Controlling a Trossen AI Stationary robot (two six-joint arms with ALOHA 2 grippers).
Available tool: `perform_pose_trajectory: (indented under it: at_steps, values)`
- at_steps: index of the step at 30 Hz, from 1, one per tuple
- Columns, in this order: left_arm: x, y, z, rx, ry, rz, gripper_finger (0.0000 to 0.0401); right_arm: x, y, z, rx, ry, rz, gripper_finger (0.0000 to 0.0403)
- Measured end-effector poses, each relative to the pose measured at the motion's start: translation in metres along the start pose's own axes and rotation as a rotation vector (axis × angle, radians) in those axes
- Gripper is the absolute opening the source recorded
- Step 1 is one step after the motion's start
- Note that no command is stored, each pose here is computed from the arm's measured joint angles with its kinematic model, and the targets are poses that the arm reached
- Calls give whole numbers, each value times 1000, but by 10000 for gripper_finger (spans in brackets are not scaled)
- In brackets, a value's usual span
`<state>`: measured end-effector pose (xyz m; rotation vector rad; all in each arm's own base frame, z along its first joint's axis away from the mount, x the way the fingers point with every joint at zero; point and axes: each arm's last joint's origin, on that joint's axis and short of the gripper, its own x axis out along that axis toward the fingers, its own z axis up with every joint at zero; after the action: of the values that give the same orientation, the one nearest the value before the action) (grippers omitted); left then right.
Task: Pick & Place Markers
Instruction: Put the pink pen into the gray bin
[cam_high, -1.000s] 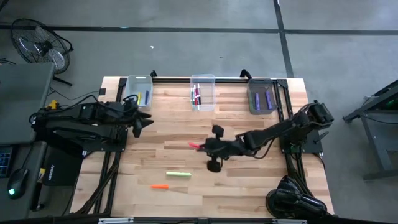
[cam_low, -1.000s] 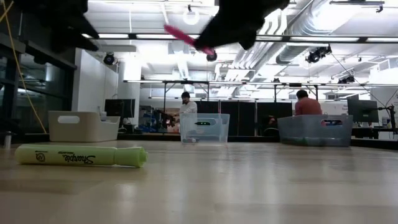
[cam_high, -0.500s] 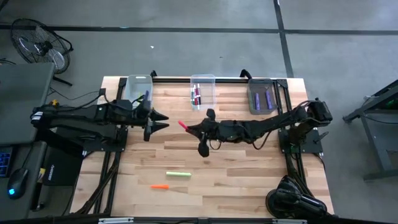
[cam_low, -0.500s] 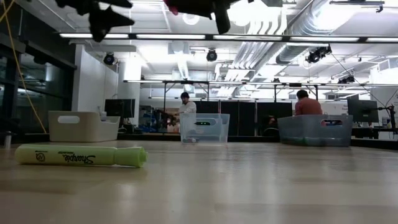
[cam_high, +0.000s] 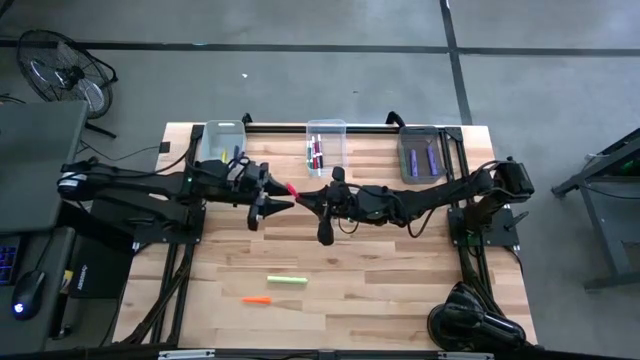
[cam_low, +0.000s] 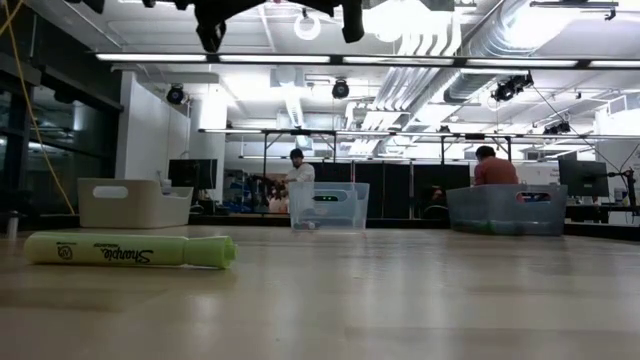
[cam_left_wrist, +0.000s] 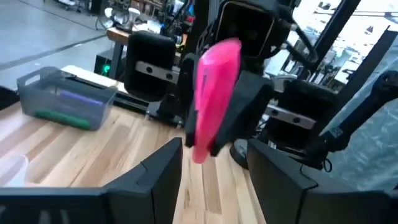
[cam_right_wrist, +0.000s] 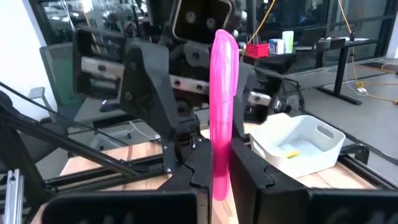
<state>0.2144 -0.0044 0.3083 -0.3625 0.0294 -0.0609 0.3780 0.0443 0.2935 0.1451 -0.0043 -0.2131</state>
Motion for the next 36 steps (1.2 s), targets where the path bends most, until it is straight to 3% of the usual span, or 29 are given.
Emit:
perform_pose_trajectory:
  at_steps: [14,20,24,32,36]
  values:
    - [12,-1,8,26,-160,2,176,0,1,0,1,0,26,22]
    - [11,-1,9,47,-167,6,174,0,1,0,1,0,26,22]
    - [11,-1,9,47,-166,5,148,0,1,0,1,0,26,22]
    - [11,-1,9,52,-161,-10,54,0,1,0,2,0,27,22]
    - [11,-2,9,54,-153,-31,50,0,1,0,2,0,28,21]
